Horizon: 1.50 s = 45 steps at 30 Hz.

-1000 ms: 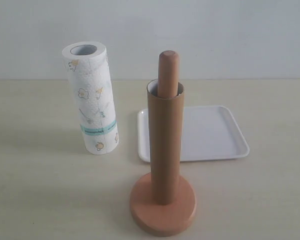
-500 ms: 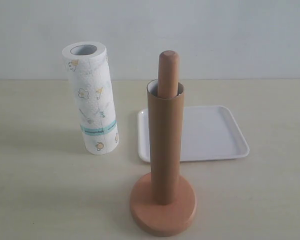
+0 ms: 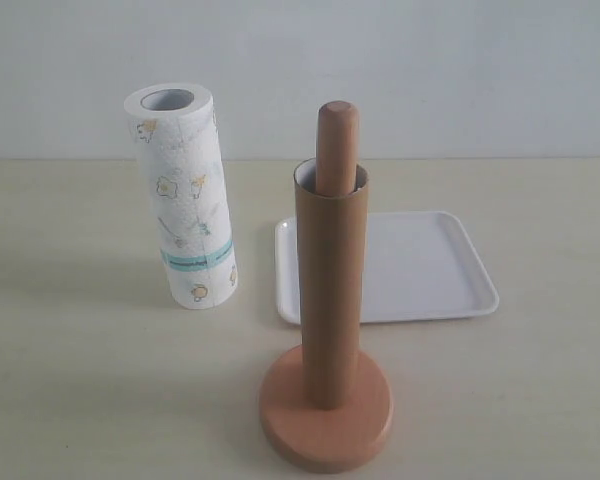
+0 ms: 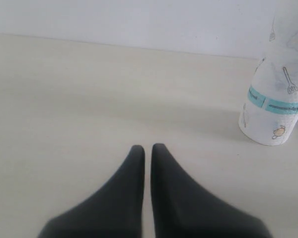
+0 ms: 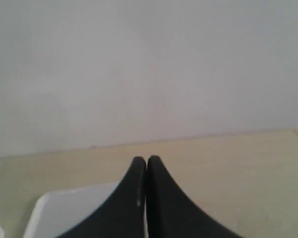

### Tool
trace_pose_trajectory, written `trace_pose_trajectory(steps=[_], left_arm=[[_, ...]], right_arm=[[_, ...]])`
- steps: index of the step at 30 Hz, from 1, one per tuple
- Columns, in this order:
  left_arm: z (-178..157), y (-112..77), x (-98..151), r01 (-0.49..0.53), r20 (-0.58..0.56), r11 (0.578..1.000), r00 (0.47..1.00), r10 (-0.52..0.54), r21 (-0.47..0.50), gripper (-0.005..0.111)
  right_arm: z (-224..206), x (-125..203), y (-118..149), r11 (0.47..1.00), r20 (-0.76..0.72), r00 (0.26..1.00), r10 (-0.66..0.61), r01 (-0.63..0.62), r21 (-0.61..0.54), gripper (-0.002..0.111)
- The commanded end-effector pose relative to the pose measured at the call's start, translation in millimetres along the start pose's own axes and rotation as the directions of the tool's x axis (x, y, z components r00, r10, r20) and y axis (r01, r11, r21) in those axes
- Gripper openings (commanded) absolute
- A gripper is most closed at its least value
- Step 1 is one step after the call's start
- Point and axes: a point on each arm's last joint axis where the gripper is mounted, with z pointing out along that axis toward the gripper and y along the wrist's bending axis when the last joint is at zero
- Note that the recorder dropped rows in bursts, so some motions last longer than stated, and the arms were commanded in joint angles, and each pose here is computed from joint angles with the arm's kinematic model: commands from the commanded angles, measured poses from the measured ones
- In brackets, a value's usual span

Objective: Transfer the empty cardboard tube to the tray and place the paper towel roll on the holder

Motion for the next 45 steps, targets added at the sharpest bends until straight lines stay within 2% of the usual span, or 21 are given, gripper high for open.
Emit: trace_pose_trajectory(steps=[1, 4, 7, 9, 11, 17, 19, 22, 24, 30, 34, 36, 41, 45], left_arm=[[0.3, 0.0, 1.3, 0.005, -0.002, 1.000, 1.000, -0.005, 0.002, 0.004], [0.3, 0.0, 1.3, 0.005, -0.002, 1.000, 1.000, -0.005, 0.002, 0.004], [0.3, 0.0, 1.3, 0.005, -0.002, 1.000, 1.000, -0.005, 0.002, 0.004], [0.3, 0.0, 1.3, 0.005, -0.002, 1.000, 1.000, -0.005, 0.002, 0.004], [0.3, 0.0, 1.3, 0.005, -0.002, 1.000, 1.000, -0.005, 0.002, 0.004], [0.3, 0.0, 1.3, 0.005, -0.002, 1.000, 1.000, -0.005, 0.002, 0.004], [0.3, 0.0, 1.3, 0.005, -0.002, 1.000, 1.000, -0.005, 0.002, 0.004], [0.3, 0.0, 1.3, 0.005, -0.002, 1.000, 1.000, -0.005, 0.002, 0.004], [0.3, 0.0, 1.3, 0.005, -0.002, 1.000, 1.000, -0.005, 0.002, 0.004], [0.3, 0.0, 1.3, 0.005, -0.002, 1.000, 1.000, -0.005, 0.002, 0.004], [0.3, 0.0, 1.3, 0.005, -0.002, 1.000, 1.000, -0.005, 0.002, 0.004], [0.3, 0.0, 1.3, 0.005, -0.002, 1.000, 1.000, -0.005, 0.002, 0.004], [0.3, 0.0, 1.3, 0.005, -0.002, 1.000, 1.000, -0.005, 0.002, 0.004], [0.3, 0.0, 1.3, 0.005, -0.002, 1.000, 1.000, -0.005, 0.002, 0.004]], right_arm=[[22.3, 17.4, 8.5, 0.993, -0.242, 0.967, 0.075, -0.094, -0.069, 0.000], [46.9, 33.5, 24.8, 0.961, -0.423, 0.906, 0.013, -0.128, -0.244, 0.000], [69.2, 52.7, 38.1, 0.893, -0.533, 0.844, -0.059, -0.193, -0.406, 0.000], [80.8, 65.3, 42.7, 0.852, -0.573, 0.816, -0.074, -0.247, -0.461, 0.000], [91.5, 76.2, 46.1, 0.816, -0.615, 0.788, -0.034, -0.333, -0.473, 0.004], [96.6, 75.5, 57.6, 0.687, -0.523, 0.845, -0.113, -0.314, -0.656, 0.035], [93.0, 74.0, 60.8, 0.643, -0.488, 0.860, -0.148, -0.291, -0.708, 0.040], [88.9, 76.9, 67.6, 0.600, -0.463, 0.865, -0.195, -0.268, -0.754, 0.041], [87.3, 85.8, 73.7, 0.599, -0.448, 0.864, -0.231, -0.237, -0.765, 0.041], [85.4, 121.4, 87.6, 0.680, -0.391, 0.866, -0.311, -0.084, -0.729, 0.041], [81.4, 132.1, 96.7, 0.675, -0.288, 0.881, -0.375, 0.047, -0.736, 0.041], [77.9, 132.3, 103.5, 0.655, -0.258, 0.884, -0.390, 0.069, -0.753, 0.047], [77.3, 134.8, 108.3, 0.669, -0.259, 0.883, -0.391, 0.079, -0.739, 0.069], [79.8, 137.4, 107.8, 0.678, -0.270, 0.876, -0.399, 0.084, -0.730, 0.077]])
